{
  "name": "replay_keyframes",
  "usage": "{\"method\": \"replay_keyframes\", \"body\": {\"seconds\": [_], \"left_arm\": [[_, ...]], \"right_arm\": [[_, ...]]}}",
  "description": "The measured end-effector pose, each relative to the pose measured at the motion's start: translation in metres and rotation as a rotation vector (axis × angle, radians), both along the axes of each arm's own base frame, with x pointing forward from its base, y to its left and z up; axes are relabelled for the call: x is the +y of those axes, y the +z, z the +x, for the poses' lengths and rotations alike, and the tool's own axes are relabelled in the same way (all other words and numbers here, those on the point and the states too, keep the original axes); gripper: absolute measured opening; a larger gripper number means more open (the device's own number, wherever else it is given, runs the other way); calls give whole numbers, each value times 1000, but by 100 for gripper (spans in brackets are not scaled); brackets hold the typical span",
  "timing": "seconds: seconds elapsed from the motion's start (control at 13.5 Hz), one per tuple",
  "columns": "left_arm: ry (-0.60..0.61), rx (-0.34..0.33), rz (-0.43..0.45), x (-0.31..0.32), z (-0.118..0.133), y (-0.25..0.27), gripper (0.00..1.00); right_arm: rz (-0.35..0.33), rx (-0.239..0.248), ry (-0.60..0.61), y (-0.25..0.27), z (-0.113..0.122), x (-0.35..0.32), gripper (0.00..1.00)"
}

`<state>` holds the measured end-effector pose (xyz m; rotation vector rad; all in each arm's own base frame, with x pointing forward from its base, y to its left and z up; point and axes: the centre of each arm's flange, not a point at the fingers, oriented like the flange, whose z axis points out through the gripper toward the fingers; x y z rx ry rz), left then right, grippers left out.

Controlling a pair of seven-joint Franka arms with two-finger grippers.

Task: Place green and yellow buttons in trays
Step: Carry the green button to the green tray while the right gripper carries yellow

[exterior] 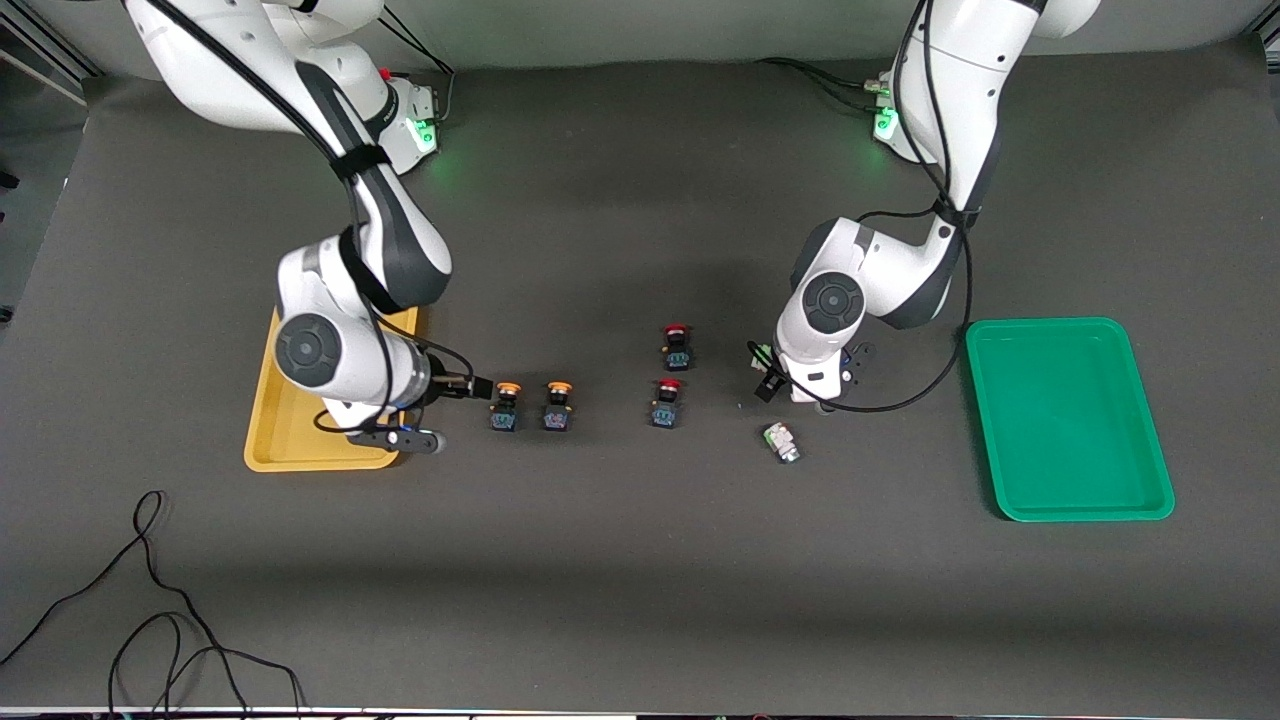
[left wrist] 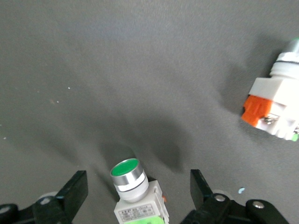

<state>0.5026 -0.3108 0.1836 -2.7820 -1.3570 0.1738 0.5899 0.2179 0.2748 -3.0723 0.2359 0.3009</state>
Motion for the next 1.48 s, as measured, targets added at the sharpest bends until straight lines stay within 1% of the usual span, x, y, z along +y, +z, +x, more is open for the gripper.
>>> {"method": "replay_keyframes", "body": {"seconds": [0.22, 0.3, 0.52, 0.59, 0.81, 0.89, 0.96, 1.11, 1.26, 1.33, 1.48], "left_arm": [[-11, 5, -4, -7, -5, -2, 96], [-14, 6, -5, -9, -6, -2, 91], [-22, 7, -10, -14, -9, -1, 54], [-24, 6, -12, -16, -9, 0, 44], [-29, 3, -15, -19, -11, 3, 44], [-30, 2, -16, -19, -10, 5, 44], [-28, 1, -16, -18, -8, 11, 44], [-19, 0, -19, -13, 0, 42, 44], [-14, -1, -25, -5, 7, 95, 44], [-18, 3, -28, -1, 7, 126, 44], [-74, 13, -37, 14, 5, 189, 44]], "right_arm": [[-2, -21, 7, -42, 2, 10, 100], [-2, -29, 9, -54, 2, 13, 100], [-3, -42, 7, -80, 3, 15, 100], [-4, -45, 6, -86, 3, 15, 100], [-4, -55, 3, -99, 3, 14, 100], [-4, -58, 2, -102, 3, 14, 96], [-4, -57, 2, -103, 3, 14, 95], [-4, -57, 2, -103, 3, 14, 75], [-3, -59, 2, -102, 4, 14, 51], [-2, -61, 2, -101, 5, 15, 42], [1, -71, 2, -96, 8, 16, 42]]}}
